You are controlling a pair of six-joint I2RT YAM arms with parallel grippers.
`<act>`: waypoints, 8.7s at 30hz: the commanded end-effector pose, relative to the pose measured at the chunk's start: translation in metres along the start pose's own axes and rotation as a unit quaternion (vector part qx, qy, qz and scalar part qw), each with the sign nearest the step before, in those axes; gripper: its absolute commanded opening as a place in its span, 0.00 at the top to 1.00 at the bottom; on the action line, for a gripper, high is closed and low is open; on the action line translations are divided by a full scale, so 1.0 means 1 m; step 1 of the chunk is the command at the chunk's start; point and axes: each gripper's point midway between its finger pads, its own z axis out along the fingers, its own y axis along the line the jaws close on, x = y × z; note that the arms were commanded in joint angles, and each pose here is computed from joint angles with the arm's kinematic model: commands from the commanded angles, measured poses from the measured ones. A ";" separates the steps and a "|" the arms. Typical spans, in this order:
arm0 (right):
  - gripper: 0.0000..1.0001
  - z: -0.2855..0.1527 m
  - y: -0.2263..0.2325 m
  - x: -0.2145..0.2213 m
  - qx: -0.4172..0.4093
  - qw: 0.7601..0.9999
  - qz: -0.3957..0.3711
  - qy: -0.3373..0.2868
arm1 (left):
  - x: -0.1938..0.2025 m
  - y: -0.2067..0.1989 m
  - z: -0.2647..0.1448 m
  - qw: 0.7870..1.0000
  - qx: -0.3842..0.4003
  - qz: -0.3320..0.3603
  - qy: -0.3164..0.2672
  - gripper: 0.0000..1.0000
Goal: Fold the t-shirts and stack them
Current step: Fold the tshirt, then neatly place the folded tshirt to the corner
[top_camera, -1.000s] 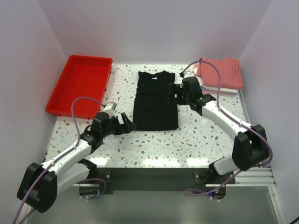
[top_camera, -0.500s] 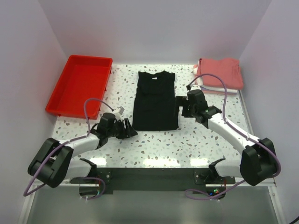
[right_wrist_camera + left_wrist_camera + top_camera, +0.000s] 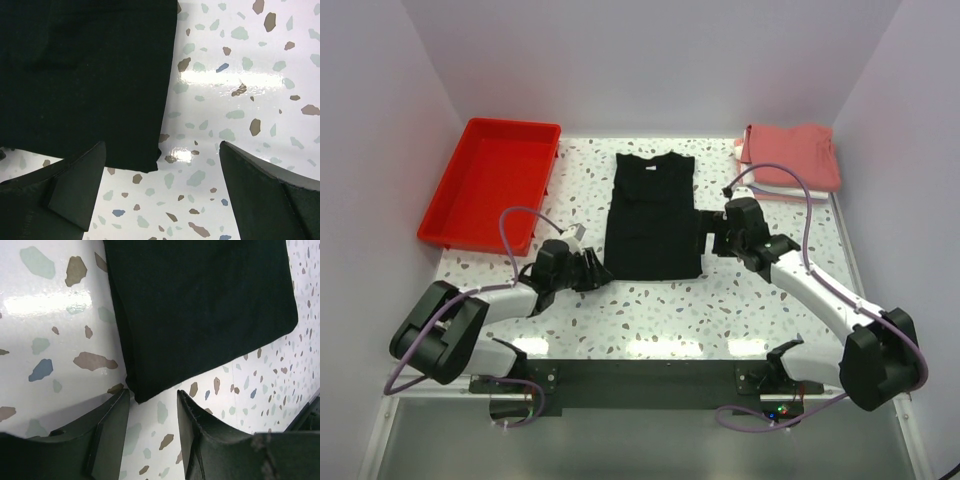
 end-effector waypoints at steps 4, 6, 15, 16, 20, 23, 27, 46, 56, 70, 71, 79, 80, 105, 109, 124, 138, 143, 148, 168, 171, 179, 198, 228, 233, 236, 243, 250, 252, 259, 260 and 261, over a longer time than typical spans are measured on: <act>0.01 -0.006 0.002 -0.005 -0.007 1.000 0.002 -0.015 | -0.021 0.003 0.007 0.999 -0.014 -0.015 -0.043 0.54; 0.01 -0.005 0.001 -0.004 -0.007 1.000 0.000 -0.015 | -0.017 0.002 0.009 0.999 -0.009 -0.017 -0.038 0.54; 0.01 0.002 0.009 0.010 -0.033 0.999 -0.015 0.017 | -0.017 0.000 0.018 1.000 0.002 -0.011 -0.028 0.79; 0.01 0.001 0.015 0.013 -0.050 0.998 -0.020 0.024 | -0.018 0.000 0.019 1.000 0.003 -0.009 -0.027 0.88; 0.01 0.006 0.023 0.036 -0.086 0.994 -0.032 0.064 | -0.017 -0.001 0.019 1.000 0.004 -0.003 -0.021 1.00; 0.01 0.014 0.021 0.052 -0.083 0.991 -0.029 0.096 | -0.014 0.002 0.016 1.000 -0.002 -0.005 -0.019 1.00; 0.09 0.021 0.028 0.066 -0.101 0.987 -0.016 0.127 | -0.011 0.006 0.012 1.000 -0.011 -0.004 -0.020 1.00; 0.61 0.049 0.030 0.111 -0.095 0.975 0.053 0.195 | -0.010 0.010 0.007 0.999 -0.024 -0.005 -0.025 1.00; 1.00 0.040 0.034 0.124 -0.119 0.969 0.049 0.208 | -0.009 -0.004 -0.006 0.999 0.010 0.000 -0.035 1.00; 1.00 -0.117 0.078 0.104 -0.299 0.911 -0.004 0.283 | -0.039 -0.049 -0.100 0.993 0.029 0.045 -0.102 1.00; 1.00 -0.130 0.079 0.107 -0.313 0.902 -0.004 0.298 | -0.044 -0.060 -0.111 0.991 0.045 0.047 -0.116 1.00; 1.00 -0.190 0.102 0.095 -0.422 0.857 -0.008 0.296 | -0.076 -0.091 -0.163 0.976 0.072 0.051 -0.197 0.98; 1.00 -0.197 0.105 0.092 -0.437 0.852 -0.009 0.288 | -0.080 -0.095 -0.170 0.975 0.070 0.053 -0.202 0.98; 1.00 -0.113 0.102 0.048 -0.356 0.908 0.028 0.218 | -0.165 -0.067 -0.126 0.952 -0.054 -0.007 -0.301 0.90; 1.00 -0.094 0.094 0.035 -0.338 0.916 0.040 0.211 | -0.183 -0.066 -0.109 0.948 -0.065 -0.002 -0.311 0.90; 1.00 -0.020 0.061 -0.011 -0.227 0.960 0.079 0.144 | -0.214 -0.052 -0.034 0.954 -0.105 0.024 -0.281 0.90; 0.41 0.053 0.016 -0.020 -0.075 0.982 0.104 0.140 | -0.214 -0.036 0.063 0.976 -0.099 0.050 -0.187 0.15; 0.01 0.047 0.028 -0.050 -0.103 0.985 0.091 0.102 | -0.215 -0.050 0.062 0.980 -0.074 0.065 -0.176 0.00; 0.01 0.020 0.051 -0.060 -0.172 0.977 0.100 0.073 | -0.212 -0.077 0.048 0.983 -0.022 0.083 -0.162 0.00; 0.01 0.023 0.132 -0.002 -0.292 0.947 0.000 0.131 | -0.153 -0.110 0.031 0.986 0.076 0.092 -0.114 0.00; 0.01 0.039 0.131 -0.011 -0.268 0.955 -0.001 0.125 | -0.158 -0.110 0.053 0.987 0.077 0.105 -0.092 0.00; 0.01 0.082 0.088 -0.015 -0.179 0.975 0.036 0.127 | -0.159 -0.100 0.107 0.989 0.088 0.106 -0.050 0.00; 0.01 0.107 0.066 -0.016 -0.148 0.978 0.045 0.137 | -0.160 -0.056 0.112 0.995 0.015 0.086 -0.042 0.00; 0.02 -0.026 0.024 0.014 -0.120 0.984 0.135 -0.006 | -0.142 -0.023 -0.179 0.935 -0.161 -0.028 -0.315 0.00; 0.03 0.001 0.040 0.029 -0.101 0.986 0.131 0.020 | -0.143 -0.028 -0.181 0.938 -0.156 -0.018 -0.310 0.00; 0.04 0.017 0.041 0.027 -0.074 0.988 0.134 0.016 | -0.141 -0.024 -0.183 0.935 -0.159 -0.022 -0.315 0.00; 0.11 0.049 0.041 0.028 -0.041 0.985 0.165 0.014 | -0.138 -0.020 -0.188 0.931 -0.161 -0.029 -0.326 0.00; 0.25 0.076 0.055 0.041 -0.042 0.985 0.161 0.049 | -0.137 -0.017 -0.187 0.930 -0.166 -0.027 -0.326 0.00; 0.31 0.081 0.059 0.048 -0.045 0.984 0.160 0.064 | -0.135 -0.018 -0.189 0.932 -0.169 -0.025 -0.318 0.00; 0.42 0.102 0.057 0.074 -0.009 0.983 0.155 0.094 | -0.139 -0.018 -0.193 0.928 -0.170 -0.028 -0.331 0.00; 0.46 0.106 0.058 0.074 -0.008 0.983 0.152 0.097 | -0.140 -0.018 -0.193 0.927 -0.173 -0.028 -0.331 0.00; 0.49 0.108 0.060 0.073 -0.011 0.984 0.148 0.097 | -0.142 -0.019 -0.195 0.926 -0.175 -0.028 -0.332 0.00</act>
